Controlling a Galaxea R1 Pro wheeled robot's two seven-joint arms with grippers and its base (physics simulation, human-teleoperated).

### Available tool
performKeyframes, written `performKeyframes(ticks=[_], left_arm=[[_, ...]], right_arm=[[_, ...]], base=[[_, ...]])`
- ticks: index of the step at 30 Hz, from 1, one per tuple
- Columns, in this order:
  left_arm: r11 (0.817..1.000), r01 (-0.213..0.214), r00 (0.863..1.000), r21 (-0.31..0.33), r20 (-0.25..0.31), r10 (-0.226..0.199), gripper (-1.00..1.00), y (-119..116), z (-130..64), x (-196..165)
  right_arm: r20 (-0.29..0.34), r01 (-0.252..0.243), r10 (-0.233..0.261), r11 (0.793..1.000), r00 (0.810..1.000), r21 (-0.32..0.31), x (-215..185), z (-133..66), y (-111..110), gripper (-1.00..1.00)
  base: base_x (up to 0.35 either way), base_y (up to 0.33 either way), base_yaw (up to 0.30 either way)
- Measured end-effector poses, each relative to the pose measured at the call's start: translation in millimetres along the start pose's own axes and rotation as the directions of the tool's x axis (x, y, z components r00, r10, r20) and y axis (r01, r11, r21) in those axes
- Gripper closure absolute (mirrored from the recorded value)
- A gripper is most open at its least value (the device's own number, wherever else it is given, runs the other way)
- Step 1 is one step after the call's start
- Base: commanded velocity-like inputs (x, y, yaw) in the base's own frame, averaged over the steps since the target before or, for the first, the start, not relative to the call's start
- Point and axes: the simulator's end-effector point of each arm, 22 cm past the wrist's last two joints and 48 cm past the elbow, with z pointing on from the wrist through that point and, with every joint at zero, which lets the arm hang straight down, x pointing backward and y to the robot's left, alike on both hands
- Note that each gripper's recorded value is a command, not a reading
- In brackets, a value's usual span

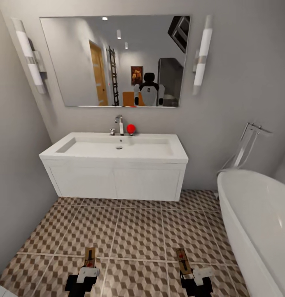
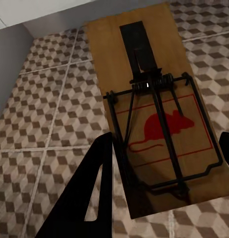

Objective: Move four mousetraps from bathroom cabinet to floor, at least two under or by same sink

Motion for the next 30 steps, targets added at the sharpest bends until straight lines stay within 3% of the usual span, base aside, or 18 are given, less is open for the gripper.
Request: performKeyframes(ticks=[7,30], left_arm=[[1.000,0.000,1.000,0.000,0.000,0.000,1.00,-0.1,0.2,0.1],[1.000,0.000,1.000,0.000,-0.001,0.000,1.00,-0.2,0.3,0.2]], right_arm=[[0.000,0.001,-0.001,1.000,1.000,0.001,0.2,0.2,-0.6,1.00],[-0.001,0.002,-0.002,1.000,1.000,0.003,0.7,0.3,-2.7,1.00]], base=[[0.172,0.000,0.080],[0.005,0.000,0.002]])
